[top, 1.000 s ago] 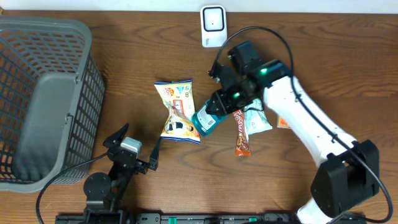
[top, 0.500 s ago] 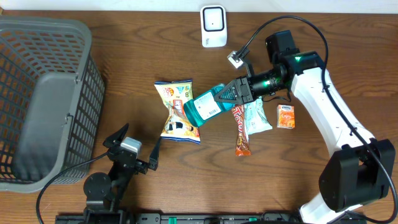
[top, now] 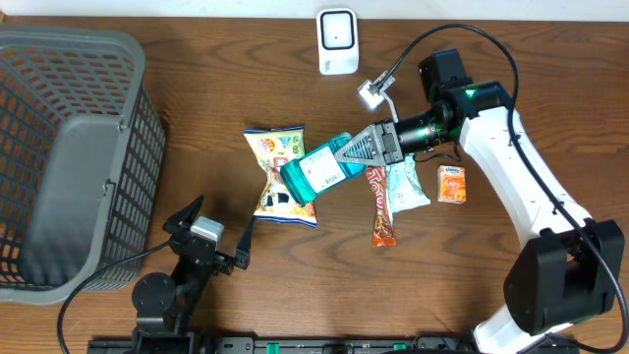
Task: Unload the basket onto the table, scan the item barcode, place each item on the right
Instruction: 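Hold the blue bottle's label up against the scanner face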
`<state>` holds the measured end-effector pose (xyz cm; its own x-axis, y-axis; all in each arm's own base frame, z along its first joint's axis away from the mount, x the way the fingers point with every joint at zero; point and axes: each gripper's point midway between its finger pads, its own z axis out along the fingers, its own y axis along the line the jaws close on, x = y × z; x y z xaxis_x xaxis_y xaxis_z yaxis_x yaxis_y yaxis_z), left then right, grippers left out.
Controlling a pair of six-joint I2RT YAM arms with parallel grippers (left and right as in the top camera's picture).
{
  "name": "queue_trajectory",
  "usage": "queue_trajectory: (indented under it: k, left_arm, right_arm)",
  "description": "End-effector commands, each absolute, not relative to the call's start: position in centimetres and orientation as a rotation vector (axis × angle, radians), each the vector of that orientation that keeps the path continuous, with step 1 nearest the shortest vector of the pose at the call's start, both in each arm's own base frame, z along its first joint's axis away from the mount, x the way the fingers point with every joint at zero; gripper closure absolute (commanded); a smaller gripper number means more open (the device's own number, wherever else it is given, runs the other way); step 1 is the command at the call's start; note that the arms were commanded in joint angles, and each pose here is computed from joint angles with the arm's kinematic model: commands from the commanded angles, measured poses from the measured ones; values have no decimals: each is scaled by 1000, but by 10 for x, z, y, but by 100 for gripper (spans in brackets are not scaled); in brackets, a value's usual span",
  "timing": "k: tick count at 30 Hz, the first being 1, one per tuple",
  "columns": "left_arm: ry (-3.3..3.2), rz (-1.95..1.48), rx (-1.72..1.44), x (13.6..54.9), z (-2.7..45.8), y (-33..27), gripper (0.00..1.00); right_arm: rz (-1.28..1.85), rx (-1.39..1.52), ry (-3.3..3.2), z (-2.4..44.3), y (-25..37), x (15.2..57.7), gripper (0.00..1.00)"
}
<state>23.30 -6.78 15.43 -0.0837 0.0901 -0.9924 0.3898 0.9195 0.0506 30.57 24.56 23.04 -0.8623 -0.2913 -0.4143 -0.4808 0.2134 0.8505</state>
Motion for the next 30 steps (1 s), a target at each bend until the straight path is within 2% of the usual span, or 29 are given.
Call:
queue_trajectory:
  k: [1,9,16,24,30]
  left_arm:
    - [1689,-281,380,232,137,-70,2]
    - [1689,-281,380,232,137,-70,2]
    - [1689,-281,380,232,137,-70,2]
    - [1689,-281,380,232,137,-70,2]
    - [1689,-281,380,232,137,-70,2]
  right_arm:
    - [1818,-801,2157,260,250,302,93]
    - [1789,-826,2148,257,250,303,93]
    - [1605,-835,2267,234,244,312,94]
    - [1268,-819,2396,203,229,340,96]
    - [1064,-630,2488,190,217,373,91]
